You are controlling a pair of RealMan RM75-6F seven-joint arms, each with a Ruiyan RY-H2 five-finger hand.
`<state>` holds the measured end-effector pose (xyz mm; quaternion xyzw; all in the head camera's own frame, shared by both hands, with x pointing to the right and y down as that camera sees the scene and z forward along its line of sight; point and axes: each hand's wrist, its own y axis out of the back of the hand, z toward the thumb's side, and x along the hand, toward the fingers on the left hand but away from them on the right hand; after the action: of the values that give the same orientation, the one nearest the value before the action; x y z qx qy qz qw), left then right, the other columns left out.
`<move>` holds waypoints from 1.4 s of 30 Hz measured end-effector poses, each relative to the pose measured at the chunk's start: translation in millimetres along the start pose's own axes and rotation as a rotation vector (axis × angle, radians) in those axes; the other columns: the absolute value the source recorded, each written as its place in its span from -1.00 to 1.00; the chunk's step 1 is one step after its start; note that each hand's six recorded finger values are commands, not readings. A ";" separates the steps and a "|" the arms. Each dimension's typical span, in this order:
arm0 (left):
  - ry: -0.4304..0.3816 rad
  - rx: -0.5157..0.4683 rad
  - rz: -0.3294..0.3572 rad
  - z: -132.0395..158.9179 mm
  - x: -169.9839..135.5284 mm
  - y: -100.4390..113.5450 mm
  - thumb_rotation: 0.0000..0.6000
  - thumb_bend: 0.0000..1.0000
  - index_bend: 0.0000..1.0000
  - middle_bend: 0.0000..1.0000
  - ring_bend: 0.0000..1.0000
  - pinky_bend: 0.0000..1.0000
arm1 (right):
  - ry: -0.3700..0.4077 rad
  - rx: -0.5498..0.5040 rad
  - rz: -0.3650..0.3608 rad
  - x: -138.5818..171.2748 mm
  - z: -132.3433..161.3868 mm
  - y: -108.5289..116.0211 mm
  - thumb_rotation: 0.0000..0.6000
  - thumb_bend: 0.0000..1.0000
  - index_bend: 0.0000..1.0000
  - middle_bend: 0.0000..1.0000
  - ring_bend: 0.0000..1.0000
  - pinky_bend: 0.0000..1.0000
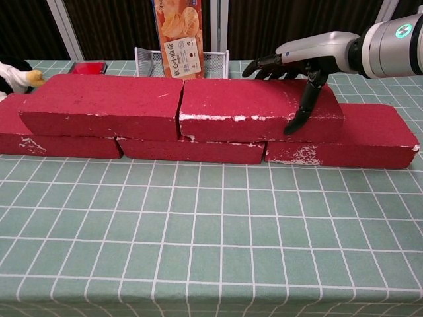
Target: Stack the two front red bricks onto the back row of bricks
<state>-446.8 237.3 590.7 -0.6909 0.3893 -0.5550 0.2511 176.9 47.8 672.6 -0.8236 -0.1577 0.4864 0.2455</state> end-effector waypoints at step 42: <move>0.019 0.083 0.125 -1.0 -7.6 22.1 1.00 -0.87 -0.94 -1.00 -1.00 -1.00 | -0.156 0.149 -0.481 167.6 -79.8 38.5 1.00 -1.00 -1.00 -1.00 -1.00 -1.00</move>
<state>-454.0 231.0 569.4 -0.6491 0.4105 -0.5604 0.3100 327.7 79.4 562.3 -0.7021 -0.3310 0.4864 0.4011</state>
